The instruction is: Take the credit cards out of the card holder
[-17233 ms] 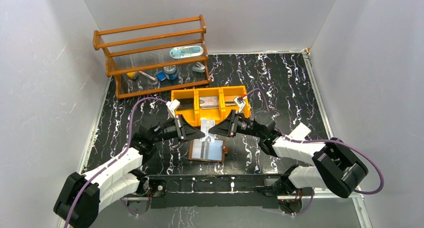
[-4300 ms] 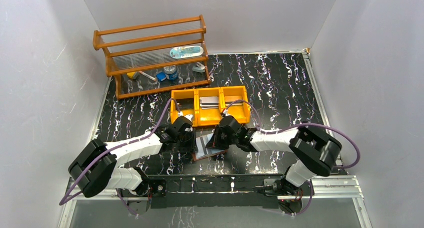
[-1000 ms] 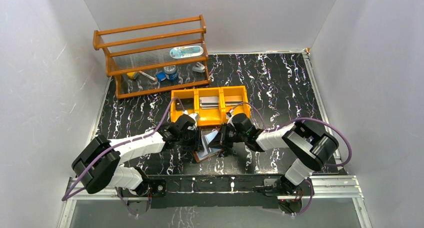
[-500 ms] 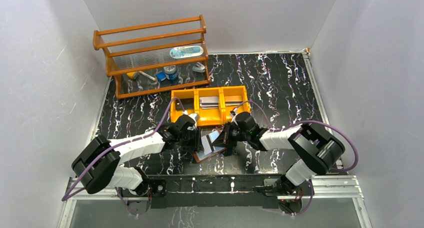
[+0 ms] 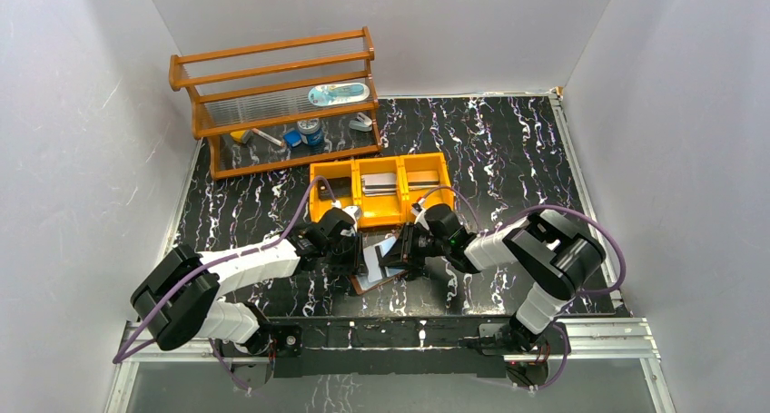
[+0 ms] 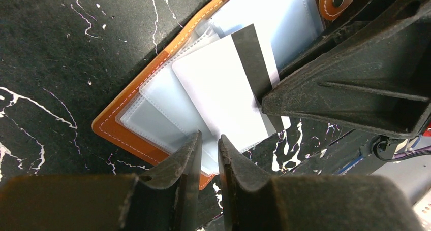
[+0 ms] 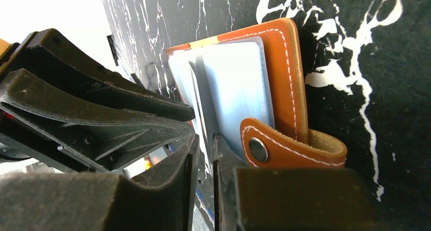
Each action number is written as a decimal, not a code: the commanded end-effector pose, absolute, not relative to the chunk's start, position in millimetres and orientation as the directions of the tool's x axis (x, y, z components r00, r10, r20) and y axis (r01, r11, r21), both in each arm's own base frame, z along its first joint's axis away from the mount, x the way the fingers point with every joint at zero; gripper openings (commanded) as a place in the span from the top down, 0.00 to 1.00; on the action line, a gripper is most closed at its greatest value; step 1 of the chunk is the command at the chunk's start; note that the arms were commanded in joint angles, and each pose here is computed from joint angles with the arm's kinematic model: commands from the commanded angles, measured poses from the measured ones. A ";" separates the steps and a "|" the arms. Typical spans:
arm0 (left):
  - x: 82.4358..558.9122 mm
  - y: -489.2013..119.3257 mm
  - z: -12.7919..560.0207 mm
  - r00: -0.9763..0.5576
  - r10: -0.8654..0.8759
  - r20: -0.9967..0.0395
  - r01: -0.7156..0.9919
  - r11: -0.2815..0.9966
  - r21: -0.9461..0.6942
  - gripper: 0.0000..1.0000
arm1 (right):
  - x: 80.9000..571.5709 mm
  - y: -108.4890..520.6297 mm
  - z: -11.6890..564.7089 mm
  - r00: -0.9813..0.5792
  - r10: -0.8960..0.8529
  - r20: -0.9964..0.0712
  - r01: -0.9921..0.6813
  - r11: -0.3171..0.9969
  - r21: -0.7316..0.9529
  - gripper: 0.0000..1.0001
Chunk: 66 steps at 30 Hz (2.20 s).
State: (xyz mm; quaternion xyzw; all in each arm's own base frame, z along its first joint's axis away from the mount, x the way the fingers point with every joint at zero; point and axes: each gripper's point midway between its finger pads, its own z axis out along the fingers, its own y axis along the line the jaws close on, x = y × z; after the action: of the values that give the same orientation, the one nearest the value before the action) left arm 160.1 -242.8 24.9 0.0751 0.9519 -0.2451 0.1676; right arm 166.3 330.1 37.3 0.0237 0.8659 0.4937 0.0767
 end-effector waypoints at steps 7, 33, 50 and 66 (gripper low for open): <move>142.9 -217.1 6.0 -0.950 0.106 -0.292 0.209 0.913 -0.349 0.82 | 174.8 334.2 49.3 -0.980 0.136 -0.146 -0.063 0.484 0.873 0.90; 140.4 -211.2 7.6 -0.959 0.054 -0.277 0.150 0.928 -0.340 0.82 | 164.7 313.0 55.8 -0.962 0.152 -0.227 -0.110 0.545 0.831 0.97; 139.0 -193.4 -2.8 -0.962 -0.027 -0.270 0.052 0.958 -0.282 0.83 | 165.0 306.2 72.0 -0.941 0.134 -0.309 -0.189 0.551 0.813 0.96; 142.6 -186.6 4.5 -0.956 0.007 -0.294 0.080 0.968 -0.238 0.83 | 181.5 289.9 90.2 -0.901 0.169 -0.399 -0.219 0.617 0.756 0.96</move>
State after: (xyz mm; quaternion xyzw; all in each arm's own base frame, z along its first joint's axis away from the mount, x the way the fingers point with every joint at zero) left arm 154.0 -220.4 19.5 0.0139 0.9666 -0.1992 0.1605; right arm 161.5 289.0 61.7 -0.0106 0.8846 0.4341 0.1700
